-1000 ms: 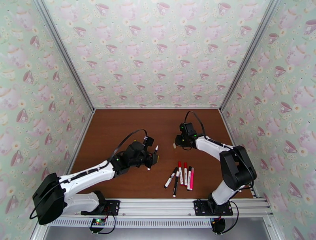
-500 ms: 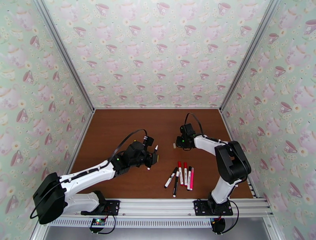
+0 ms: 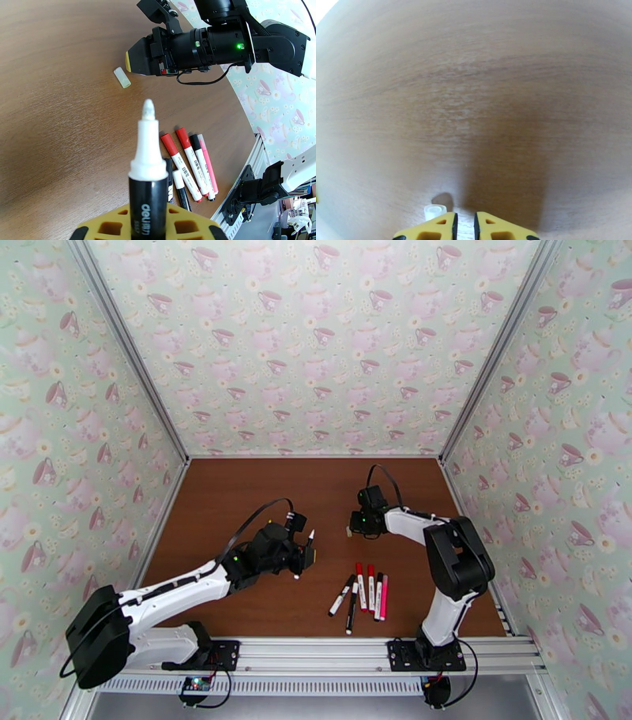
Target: Open the pen caps
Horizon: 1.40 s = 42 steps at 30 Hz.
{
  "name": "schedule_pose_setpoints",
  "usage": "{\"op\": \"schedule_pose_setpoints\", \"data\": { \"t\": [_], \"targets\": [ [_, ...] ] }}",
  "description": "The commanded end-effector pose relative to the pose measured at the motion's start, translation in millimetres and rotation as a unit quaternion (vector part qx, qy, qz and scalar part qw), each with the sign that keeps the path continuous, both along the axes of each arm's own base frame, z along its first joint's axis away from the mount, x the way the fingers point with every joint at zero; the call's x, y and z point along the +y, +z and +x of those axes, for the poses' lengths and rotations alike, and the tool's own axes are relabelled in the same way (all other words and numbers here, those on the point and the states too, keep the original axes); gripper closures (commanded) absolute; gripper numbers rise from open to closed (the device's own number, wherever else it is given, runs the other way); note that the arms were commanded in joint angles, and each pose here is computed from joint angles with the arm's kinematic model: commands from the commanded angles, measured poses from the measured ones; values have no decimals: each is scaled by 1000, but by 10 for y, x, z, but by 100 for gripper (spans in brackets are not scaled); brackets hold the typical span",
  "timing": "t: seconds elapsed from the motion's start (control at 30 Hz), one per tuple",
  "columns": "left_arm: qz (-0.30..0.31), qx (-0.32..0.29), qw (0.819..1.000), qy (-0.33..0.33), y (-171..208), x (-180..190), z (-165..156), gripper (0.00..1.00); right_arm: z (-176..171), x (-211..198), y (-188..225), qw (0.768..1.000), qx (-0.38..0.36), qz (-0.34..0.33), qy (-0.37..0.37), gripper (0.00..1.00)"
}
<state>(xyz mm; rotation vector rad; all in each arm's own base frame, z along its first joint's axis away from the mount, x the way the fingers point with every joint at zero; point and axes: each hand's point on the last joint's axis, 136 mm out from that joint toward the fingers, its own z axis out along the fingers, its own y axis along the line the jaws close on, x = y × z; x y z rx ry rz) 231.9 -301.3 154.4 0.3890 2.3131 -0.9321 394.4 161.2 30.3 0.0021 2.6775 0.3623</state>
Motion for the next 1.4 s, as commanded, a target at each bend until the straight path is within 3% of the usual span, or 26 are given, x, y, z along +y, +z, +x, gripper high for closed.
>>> {"op": "schedule_pose_setpoints", "data": {
  "t": [0.0, 0.4, 0.63, 0.93, 1.37],
  "targets": [
    [-2, -16, 1000, 1, 137, -14, 37, 87, 46, 21, -15, 1000, 4, 2, 9, 78],
    [0, -15, 1000, -2, 139, -21, 34, 87, 41, 8, -60, 1000, 8, -4, 9, 73],
    [2, -14, 1000, -3, 126, -18, 29, 87, 19, -11, -78, 1000, 16, -10, 10, 76],
    [0, -14, 1000, -7, 137, -43, 34, 87, -111, -47, -30, 1000, 11, -13, 3, 67],
    [0, -14, 1000, -8, 130, -36, 14, 87, -196, -61, 55, 999, -3, -40, 6, 68]
  ]
}}
